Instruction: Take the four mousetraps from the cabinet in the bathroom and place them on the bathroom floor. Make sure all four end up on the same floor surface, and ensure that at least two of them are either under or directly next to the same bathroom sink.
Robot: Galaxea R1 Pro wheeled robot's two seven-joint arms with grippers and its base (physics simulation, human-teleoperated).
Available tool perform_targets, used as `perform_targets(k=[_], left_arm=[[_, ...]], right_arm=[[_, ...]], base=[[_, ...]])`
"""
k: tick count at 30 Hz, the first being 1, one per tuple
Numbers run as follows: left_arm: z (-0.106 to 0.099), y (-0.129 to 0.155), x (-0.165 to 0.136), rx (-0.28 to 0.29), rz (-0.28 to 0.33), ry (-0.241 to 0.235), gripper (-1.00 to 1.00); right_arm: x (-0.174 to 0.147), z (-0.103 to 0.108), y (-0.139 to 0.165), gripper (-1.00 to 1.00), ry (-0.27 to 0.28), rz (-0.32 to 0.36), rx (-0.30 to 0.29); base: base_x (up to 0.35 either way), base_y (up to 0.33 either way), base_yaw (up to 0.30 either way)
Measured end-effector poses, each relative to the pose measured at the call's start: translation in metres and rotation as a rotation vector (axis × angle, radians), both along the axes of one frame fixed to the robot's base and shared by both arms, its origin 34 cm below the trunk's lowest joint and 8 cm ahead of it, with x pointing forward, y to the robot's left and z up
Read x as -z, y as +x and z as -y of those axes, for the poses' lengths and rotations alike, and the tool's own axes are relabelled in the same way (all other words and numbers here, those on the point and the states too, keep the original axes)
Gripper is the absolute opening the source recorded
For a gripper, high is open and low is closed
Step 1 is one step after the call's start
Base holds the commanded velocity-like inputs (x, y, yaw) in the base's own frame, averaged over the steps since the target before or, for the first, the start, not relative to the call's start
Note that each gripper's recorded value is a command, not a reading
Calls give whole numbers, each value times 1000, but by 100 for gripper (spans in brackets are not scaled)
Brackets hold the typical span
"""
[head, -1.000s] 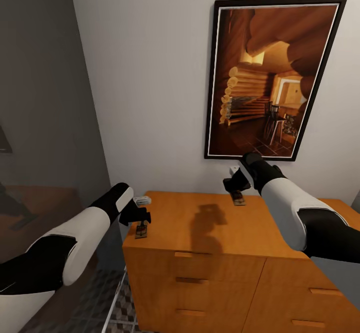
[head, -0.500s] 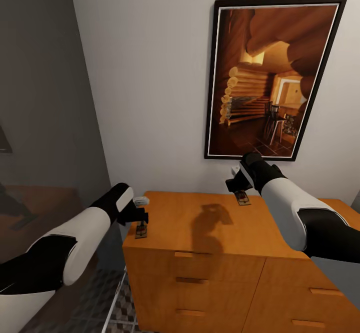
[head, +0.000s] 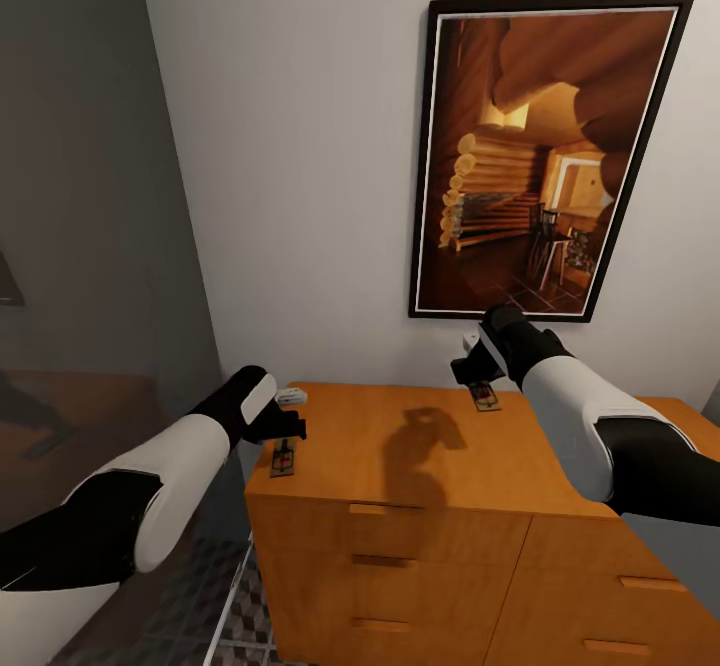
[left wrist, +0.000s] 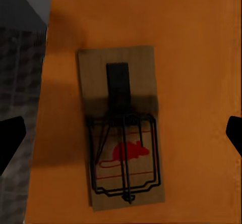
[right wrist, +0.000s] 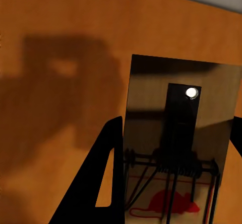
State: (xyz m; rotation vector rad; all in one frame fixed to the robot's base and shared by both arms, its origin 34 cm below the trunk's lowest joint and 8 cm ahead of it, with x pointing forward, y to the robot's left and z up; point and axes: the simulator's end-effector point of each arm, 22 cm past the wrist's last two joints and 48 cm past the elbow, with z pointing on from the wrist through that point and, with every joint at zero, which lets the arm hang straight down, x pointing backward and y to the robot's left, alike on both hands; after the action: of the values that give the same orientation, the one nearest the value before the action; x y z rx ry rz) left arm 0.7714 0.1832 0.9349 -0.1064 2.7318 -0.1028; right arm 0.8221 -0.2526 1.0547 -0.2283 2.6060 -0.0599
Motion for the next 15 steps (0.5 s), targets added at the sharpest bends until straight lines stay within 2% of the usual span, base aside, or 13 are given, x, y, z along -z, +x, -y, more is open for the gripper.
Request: perform_targets(k=[7, 15], left_arm=[[15, 0, -1, 15, 9, -8, 100], [12, -3, 14, -5, 9, -2, 100]], right_arm=[[9, 0, -4, -100, 0, -24, 0], [12, -1, -5, -100, 1, -25, -4]], base=[[0, 0, 0], [0, 0, 0]])
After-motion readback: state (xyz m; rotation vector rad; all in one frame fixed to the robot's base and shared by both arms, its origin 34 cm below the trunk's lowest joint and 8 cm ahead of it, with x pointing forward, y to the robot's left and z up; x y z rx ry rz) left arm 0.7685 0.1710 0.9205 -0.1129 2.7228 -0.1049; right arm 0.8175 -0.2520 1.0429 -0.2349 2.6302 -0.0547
